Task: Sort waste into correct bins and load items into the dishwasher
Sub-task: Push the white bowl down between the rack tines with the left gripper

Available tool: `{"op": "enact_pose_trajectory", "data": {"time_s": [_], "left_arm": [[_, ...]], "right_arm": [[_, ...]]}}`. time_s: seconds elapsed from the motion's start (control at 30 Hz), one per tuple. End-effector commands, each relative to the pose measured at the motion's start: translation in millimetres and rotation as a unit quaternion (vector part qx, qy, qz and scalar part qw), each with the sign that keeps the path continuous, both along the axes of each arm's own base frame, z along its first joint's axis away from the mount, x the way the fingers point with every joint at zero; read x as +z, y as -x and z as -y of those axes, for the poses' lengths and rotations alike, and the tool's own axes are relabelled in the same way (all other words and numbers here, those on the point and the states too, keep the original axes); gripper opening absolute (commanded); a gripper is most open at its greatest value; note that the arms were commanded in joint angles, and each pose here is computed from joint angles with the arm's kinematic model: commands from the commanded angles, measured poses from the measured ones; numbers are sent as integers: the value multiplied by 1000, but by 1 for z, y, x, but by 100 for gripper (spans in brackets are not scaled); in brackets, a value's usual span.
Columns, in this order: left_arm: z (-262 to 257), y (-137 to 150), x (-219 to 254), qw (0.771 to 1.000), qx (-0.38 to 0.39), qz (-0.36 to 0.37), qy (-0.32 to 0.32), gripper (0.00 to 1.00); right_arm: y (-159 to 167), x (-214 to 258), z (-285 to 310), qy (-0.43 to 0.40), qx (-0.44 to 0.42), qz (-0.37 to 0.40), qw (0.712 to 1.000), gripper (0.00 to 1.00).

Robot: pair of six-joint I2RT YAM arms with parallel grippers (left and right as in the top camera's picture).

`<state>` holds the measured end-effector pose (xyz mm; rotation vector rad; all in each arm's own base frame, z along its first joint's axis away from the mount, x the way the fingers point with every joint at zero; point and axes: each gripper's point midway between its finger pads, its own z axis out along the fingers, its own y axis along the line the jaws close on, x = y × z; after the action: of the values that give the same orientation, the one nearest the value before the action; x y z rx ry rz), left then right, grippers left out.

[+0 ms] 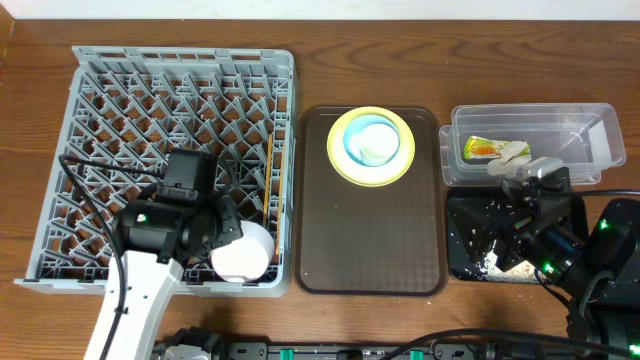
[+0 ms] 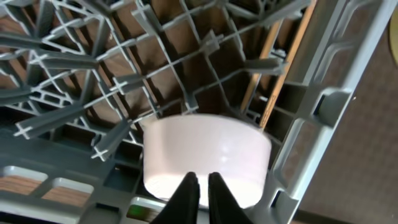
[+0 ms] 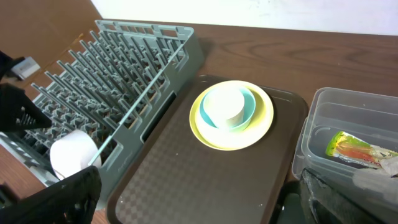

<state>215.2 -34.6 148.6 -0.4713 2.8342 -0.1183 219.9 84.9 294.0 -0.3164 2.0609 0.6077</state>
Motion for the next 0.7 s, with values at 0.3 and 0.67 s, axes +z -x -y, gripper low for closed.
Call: {"op": "enact_pose_trajectory", "data": {"time_s": [0.3, 0.67], "left_arm": [[9, 14, 25, 999, 2, -46, 29, 8], [10, 39, -20, 987, -19, -157, 9, 8]], "right_arm": [[2, 4, -2, 5, 6, 8, 1000, 99], [2, 4, -2, 5, 6, 8, 1000, 99]]}}
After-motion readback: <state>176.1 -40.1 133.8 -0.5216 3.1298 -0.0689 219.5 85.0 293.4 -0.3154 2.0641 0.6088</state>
